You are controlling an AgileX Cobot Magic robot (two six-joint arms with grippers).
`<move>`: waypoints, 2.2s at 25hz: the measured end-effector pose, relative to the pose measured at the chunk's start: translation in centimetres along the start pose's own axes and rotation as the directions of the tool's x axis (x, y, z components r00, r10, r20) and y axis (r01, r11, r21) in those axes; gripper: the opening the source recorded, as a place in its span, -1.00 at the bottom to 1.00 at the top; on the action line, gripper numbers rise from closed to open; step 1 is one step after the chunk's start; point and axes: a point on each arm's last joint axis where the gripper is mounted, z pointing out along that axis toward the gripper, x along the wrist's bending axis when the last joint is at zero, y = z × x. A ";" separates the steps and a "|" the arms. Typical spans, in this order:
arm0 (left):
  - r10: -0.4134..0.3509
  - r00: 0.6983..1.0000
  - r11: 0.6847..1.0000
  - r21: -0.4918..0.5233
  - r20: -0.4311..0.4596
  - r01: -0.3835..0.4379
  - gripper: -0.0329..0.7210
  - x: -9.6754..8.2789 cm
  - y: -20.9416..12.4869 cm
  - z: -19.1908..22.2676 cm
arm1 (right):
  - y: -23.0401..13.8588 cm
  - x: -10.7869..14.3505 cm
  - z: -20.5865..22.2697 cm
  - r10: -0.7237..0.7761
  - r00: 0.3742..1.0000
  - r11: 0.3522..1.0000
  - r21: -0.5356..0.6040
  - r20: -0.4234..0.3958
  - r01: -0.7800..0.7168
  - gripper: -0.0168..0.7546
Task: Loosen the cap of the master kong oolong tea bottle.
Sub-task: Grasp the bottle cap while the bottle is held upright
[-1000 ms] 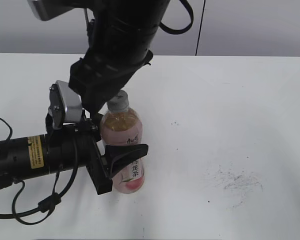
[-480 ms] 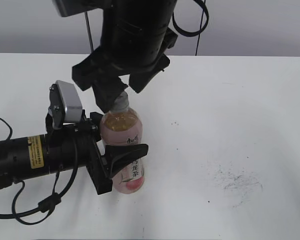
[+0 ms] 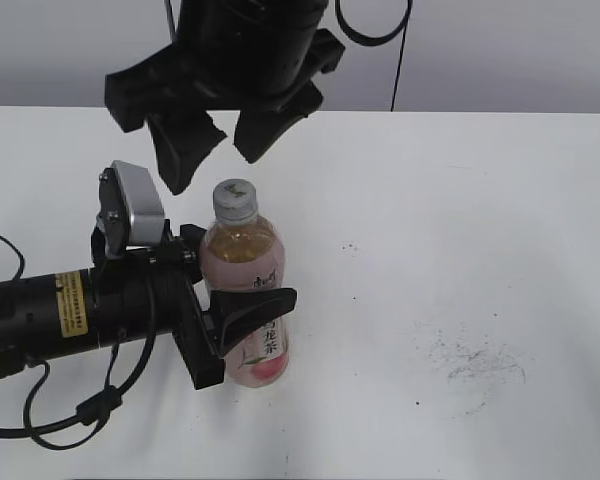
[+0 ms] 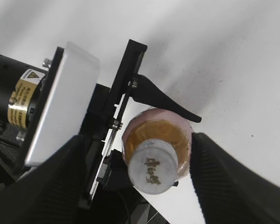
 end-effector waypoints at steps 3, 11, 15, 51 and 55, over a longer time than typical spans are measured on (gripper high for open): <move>0.000 1.000 1.000 0.000 0.001 0.000 0.22 0.0 0.0 0.0 | -0.2 -0.2 0.3 -0.001 1.000 1.000 0.011 0.022 0.000 0.39; 0.001 1.000 1.000 0.000 0.002 -0.001 0.22 0.0 0.0 0.0 | -0.7 -0.5 1.1 0.003 0.999 0.999 0.046 0.040 -0.005 0.35; 0.001 1.000 1.000 0.000 0.002 -0.001 0.22 0.0 0.0 0.0 | -0.7 -0.5 1.1 0.003 0.999 0.999 0.046 0.041 -0.004 0.27; 0.001 1.000 1.000 0.001 0.002 -0.001 0.22 0.0 0.0 0.0 | -1.0 -0.6 2.1 -0.589 0.807 0.804 0.080 -0.024 0.589 -0.24; 0.003 1.000 1.000 0.002 0.004 -0.003 0.22 0.0 0.0 0.0 | -1.0 -0.5 2.1 -0.762 0.646 0.643 0.070 -0.046 0.763 -0.24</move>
